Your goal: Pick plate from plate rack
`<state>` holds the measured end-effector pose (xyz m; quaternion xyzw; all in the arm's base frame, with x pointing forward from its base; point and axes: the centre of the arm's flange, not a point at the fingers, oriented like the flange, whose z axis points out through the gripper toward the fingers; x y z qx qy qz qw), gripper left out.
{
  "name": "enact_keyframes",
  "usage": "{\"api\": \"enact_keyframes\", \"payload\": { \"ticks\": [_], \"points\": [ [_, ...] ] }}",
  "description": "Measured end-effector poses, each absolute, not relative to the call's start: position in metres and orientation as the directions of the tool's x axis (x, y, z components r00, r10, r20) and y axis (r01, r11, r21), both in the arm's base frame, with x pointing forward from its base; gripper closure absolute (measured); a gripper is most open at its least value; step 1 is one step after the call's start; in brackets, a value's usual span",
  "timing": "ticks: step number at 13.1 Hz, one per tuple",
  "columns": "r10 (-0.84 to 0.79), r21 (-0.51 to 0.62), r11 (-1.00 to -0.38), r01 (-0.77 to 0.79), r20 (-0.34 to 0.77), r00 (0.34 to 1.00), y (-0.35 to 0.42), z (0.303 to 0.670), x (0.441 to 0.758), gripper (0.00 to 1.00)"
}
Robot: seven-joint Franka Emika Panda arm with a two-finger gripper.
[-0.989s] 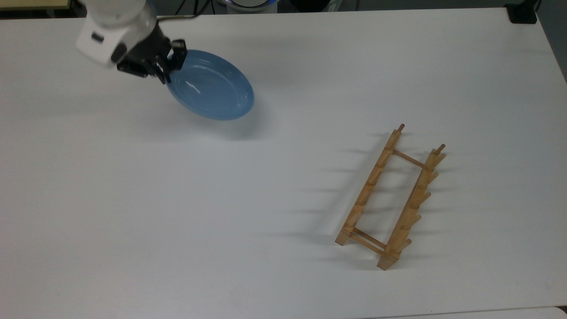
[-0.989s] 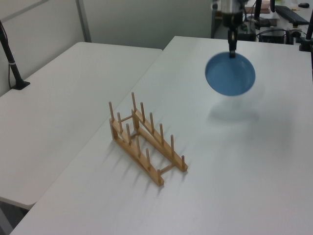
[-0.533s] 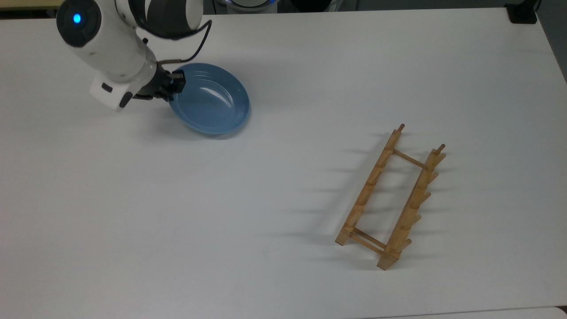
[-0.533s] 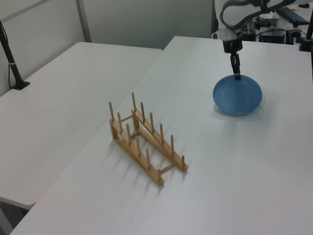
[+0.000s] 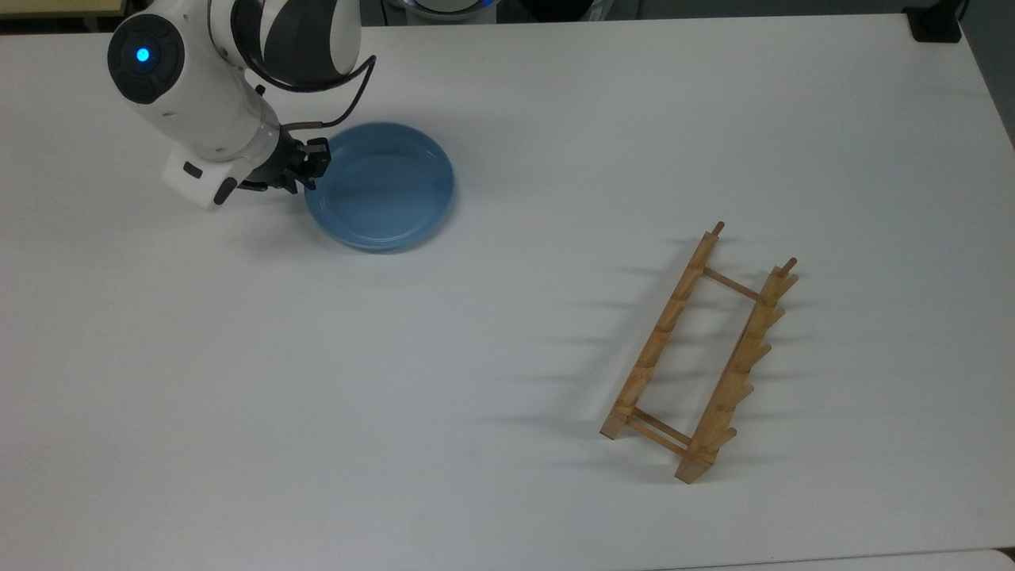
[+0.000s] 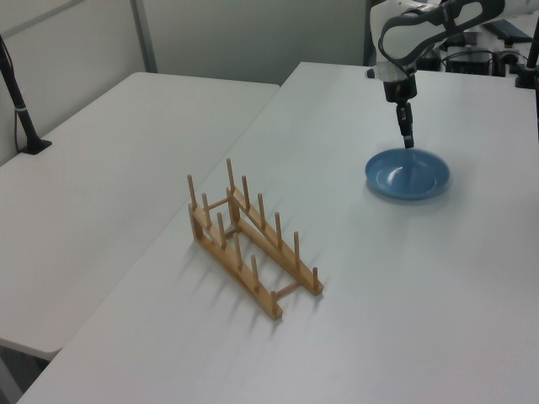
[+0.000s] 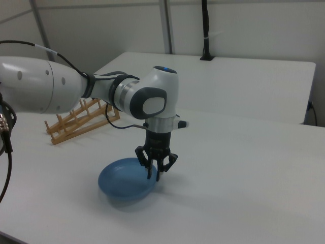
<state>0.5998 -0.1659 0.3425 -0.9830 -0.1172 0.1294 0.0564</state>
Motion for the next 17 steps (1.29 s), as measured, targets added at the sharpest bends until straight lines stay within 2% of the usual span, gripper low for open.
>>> {"api": "enact_keyframes", "payload": {
  "ticks": [1,3,6,7,11,15,17],
  "points": [
    [0.241,-0.137,-0.967,0.213,-0.232,0.942,-0.168,0.348,0.600,0.58],
    [0.234,-0.123,-0.969,0.213,-0.200,0.951,-0.170,0.369,0.601,0.40],
    [0.132,-0.071,-0.990,0.125,-0.096,0.987,-0.164,0.441,0.600,0.08],
    [0.079,-0.062,-0.995,0.075,-0.059,0.995,-0.159,0.470,0.596,0.00],
    [-0.001,-0.105,-0.994,-0.005,-0.030,1.000,-0.106,0.576,0.558,0.00],
    [-0.167,-0.105,-0.980,-0.166,-0.001,0.986,-0.046,0.620,0.543,0.00],
    [-0.156,-0.082,-0.985,-0.153,0.032,0.987,-0.030,0.628,0.546,0.00]
  ]
}}
